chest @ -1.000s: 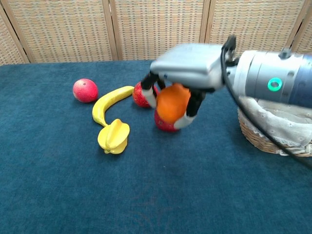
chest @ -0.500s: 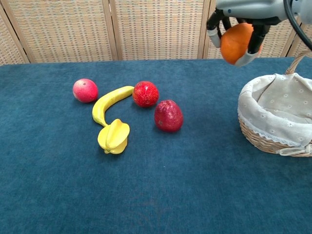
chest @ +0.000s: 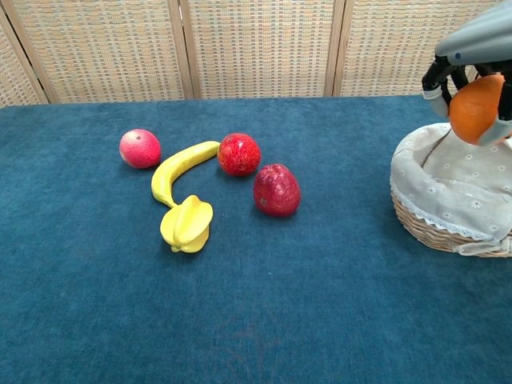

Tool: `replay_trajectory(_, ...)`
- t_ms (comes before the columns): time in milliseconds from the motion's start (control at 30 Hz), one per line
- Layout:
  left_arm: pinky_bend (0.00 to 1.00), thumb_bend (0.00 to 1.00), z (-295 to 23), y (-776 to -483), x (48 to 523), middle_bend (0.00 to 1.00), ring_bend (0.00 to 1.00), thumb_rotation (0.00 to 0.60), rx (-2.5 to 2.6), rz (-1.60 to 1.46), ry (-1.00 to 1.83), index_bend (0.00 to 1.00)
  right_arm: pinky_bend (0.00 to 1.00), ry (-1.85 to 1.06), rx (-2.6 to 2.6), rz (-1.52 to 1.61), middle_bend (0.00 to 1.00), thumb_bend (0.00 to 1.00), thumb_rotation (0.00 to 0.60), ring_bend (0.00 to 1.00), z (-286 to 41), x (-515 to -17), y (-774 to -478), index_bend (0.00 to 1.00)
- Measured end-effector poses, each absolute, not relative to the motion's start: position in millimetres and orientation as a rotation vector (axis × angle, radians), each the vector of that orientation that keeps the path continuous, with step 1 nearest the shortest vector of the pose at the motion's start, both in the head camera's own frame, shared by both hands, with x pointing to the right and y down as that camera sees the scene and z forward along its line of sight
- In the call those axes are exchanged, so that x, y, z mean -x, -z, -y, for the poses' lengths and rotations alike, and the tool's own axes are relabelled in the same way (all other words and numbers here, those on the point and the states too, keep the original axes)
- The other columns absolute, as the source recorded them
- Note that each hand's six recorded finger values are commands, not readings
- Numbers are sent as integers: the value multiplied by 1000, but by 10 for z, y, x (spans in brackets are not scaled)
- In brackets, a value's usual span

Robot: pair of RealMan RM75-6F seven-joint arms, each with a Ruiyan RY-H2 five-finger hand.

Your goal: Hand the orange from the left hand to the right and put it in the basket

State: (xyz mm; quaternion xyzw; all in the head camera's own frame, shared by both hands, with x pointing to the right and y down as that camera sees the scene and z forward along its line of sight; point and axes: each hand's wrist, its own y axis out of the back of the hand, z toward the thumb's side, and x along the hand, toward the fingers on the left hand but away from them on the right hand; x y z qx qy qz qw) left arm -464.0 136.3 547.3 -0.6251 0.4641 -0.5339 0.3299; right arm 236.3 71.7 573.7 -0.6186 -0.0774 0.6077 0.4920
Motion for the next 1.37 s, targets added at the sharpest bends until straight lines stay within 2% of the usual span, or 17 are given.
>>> replay_trajectory(33, 0, 0, -1363, -5475, 4639, 0, 0, 600, 1635, -1214, 1397, 0, 134, -1480, 1502, 183, 91, 74, 600, 61, -726, -2375, -5739, 159)
replay_trajectory(100, 0, 0, -1363, -5478, 4634, 0, 0, 600, 1637, -1213, 1397, 0, 49, -1503, 1504, 166, 12, 13, 600, 1, -758, -2424, -5758, 60)
replay_trajectory(200, 0, 0, -1366, -5481, 4625, 0, 0, 600, 1639, -1211, 1396, 0, 1, -1531, 1500, 159, 0, 0, 600, 0, -776, -2471, -5767, 2)
replay_trajectory(533, 0, 0, -1370, -5482, 4617, 0, 0, 600, 1644, -1209, 1392, 0, 0, -1479, 1507, 237, 0, 0, 600, 0, -749, -2459, -5614, 0)
replay_trajectory(767, 0, 0, -1396, -5465, 4594, 0, 0, 600, 1652, -1202, 1379, 0, 0, -1293, 1489, 392, 0, 0, 600, 0, -715, -2456, -5290, 0)
replay_trajectory(933, 0, 0, -1460, -5438, 4583, 0, 0, 600, 1652, -1198, 1369, 0, 0, -1107, 1479, 577, 0, 0, 600, 0, -759, -2657, -5032, 0)
replay_trajectory(1033, 0, 0, -1514, -5411, 4590, 0, 0, 600, 1646, -1202, 1363, 0, 0, -1043, 1495, 717, 0, 0, 600, 0, -865, -2972, -4944, 0)
replay_trajectory(1200, 0, 0, -1637, -5360, 4610, 0, 0, 600, 1639, -1207, 1356, 0, 0, -1088, 1473, 867, 0, 0, 600, 0, -1280, -3628, -4941, 0)
replay_trajectory(1367, 0, 0, -1708, -5335, 4609, 0, 0, 600, 1638, -1201, 1349, 0, 0, -1172, 1505, 891, 0, 0, 600, 0, -1688, -3855, -5023, 0)
